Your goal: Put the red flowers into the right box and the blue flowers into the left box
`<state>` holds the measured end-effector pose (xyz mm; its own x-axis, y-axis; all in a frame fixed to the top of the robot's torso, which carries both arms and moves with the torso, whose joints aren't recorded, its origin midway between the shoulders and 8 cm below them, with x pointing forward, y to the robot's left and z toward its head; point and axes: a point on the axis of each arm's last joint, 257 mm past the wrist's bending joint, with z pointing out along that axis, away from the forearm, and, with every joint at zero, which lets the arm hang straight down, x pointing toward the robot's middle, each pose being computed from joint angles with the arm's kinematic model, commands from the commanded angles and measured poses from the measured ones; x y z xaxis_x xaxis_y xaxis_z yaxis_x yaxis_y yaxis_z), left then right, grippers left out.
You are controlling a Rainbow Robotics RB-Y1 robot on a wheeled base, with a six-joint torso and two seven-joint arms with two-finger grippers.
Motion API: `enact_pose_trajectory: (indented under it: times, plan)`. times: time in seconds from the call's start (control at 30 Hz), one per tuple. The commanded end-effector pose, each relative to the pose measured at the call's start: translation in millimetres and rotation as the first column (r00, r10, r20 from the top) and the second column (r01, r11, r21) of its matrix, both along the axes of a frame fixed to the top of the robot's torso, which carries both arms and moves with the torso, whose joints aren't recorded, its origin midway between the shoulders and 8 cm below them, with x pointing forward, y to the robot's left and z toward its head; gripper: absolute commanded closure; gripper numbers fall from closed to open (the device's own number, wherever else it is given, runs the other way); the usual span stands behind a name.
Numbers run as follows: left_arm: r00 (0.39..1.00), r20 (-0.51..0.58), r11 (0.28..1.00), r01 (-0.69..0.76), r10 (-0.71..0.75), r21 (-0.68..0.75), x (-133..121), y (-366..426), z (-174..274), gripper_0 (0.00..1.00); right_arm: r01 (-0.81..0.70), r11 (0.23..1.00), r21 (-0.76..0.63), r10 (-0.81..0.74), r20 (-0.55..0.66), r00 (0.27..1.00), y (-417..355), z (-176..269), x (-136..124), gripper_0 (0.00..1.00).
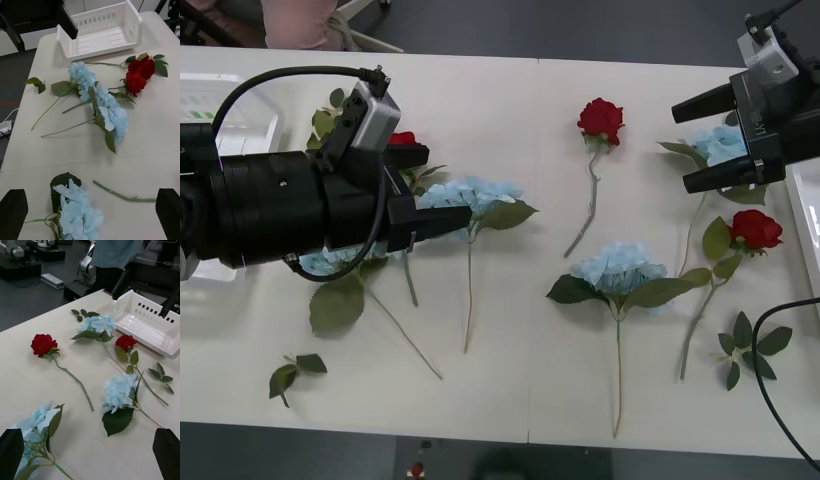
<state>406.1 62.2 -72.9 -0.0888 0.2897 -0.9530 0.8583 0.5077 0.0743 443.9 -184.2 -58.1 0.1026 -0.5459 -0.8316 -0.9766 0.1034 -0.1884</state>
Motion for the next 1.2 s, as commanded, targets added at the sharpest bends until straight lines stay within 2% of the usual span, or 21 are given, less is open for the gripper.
enact_pose_trajectory:
  times: [0.03, 1.2]
  plan:
    - [1.0, 0.013, 1.0, 0.003, -0.002, -0.027, -3.9, -2.2, 16.8, 0.0, -0.009, 1.0, -0.021, 0.01, 0.054, 0.999, 1.0, 14.3, 2.7, 0.0]
    - [1.0, 0.013, 1.0, 0.003, -0.002, -0.027, -3.9, -2.2, 16.8, 0.0, -0.009, 1.0, -0.021, 0.01, 0.054, 0.999, 1.0, 14.3, 2.7, 0.0]
